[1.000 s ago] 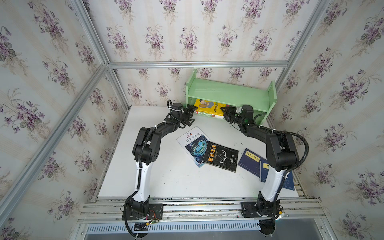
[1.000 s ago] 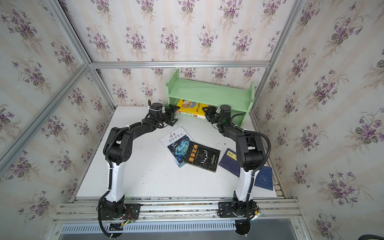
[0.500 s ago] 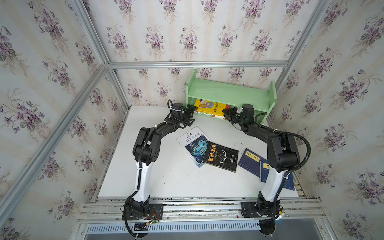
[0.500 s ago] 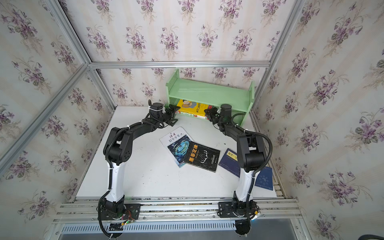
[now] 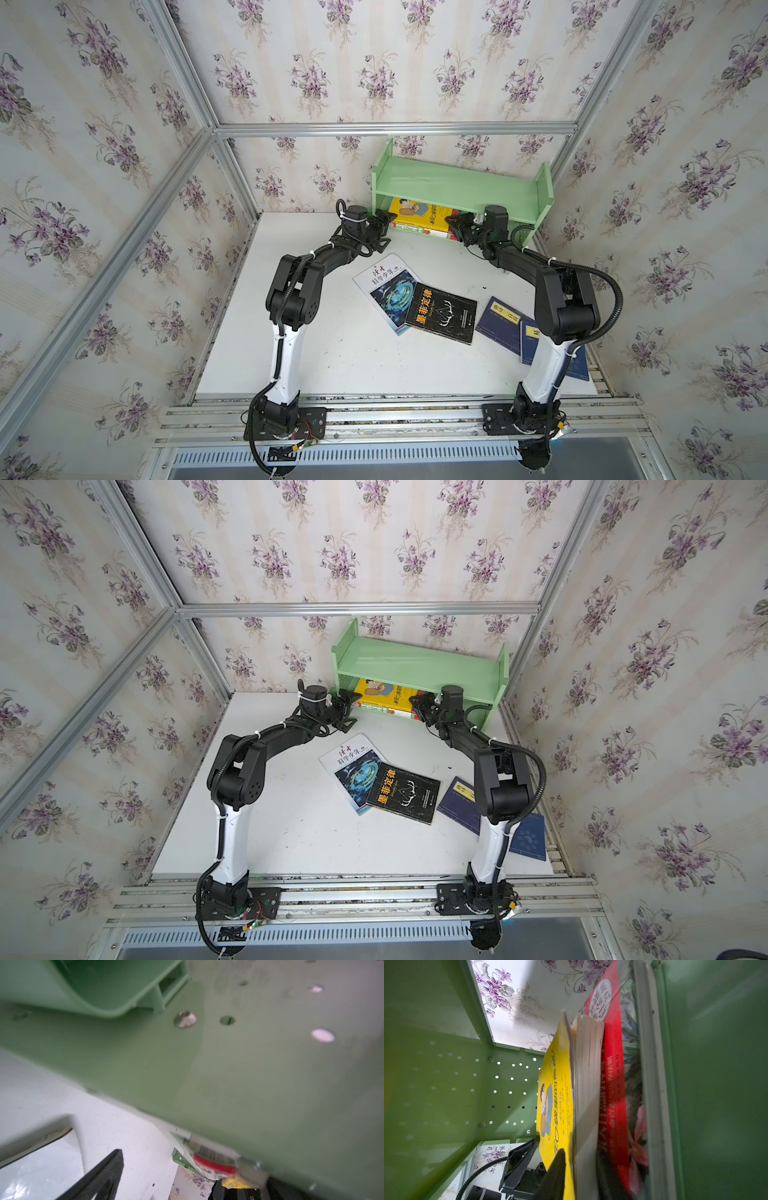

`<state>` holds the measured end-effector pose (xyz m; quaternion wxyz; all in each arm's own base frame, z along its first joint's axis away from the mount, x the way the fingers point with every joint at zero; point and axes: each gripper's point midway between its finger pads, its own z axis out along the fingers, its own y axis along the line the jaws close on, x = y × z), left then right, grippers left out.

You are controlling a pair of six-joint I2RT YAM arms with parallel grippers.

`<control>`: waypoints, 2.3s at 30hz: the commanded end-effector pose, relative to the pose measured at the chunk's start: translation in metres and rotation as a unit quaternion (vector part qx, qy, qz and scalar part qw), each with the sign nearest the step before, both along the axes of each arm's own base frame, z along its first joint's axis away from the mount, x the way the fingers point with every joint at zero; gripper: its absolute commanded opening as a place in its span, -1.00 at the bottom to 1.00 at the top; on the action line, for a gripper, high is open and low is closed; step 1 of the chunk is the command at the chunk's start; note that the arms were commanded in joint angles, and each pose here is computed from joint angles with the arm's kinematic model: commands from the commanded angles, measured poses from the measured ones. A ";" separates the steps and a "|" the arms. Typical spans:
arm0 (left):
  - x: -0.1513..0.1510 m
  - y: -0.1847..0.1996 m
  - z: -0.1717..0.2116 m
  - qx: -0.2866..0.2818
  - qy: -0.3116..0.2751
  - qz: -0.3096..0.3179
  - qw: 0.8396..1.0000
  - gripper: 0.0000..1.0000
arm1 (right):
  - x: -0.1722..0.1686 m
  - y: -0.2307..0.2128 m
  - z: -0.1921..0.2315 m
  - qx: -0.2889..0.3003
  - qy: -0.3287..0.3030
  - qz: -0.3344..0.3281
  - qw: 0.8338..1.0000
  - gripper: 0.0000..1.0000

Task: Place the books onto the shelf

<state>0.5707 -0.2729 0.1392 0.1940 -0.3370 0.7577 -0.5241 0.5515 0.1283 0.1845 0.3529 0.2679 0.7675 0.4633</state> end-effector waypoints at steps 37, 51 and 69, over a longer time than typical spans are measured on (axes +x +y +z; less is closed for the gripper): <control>-0.016 0.004 0.043 -0.011 -0.069 -0.015 0.997 0.99 | 0.004 -0.001 0.013 -0.051 -0.026 0.019 0.998 0.01; -0.044 0.013 0.041 0.000 -0.070 -0.014 0.997 0.99 | -0.030 -0.018 0.022 -0.085 -0.006 0.001 0.996 0.11; -0.165 -0.023 -0.018 0.166 -0.063 -0.199 0.964 0.99 | -0.167 -0.047 -0.009 -0.237 0.068 0.050 0.968 0.42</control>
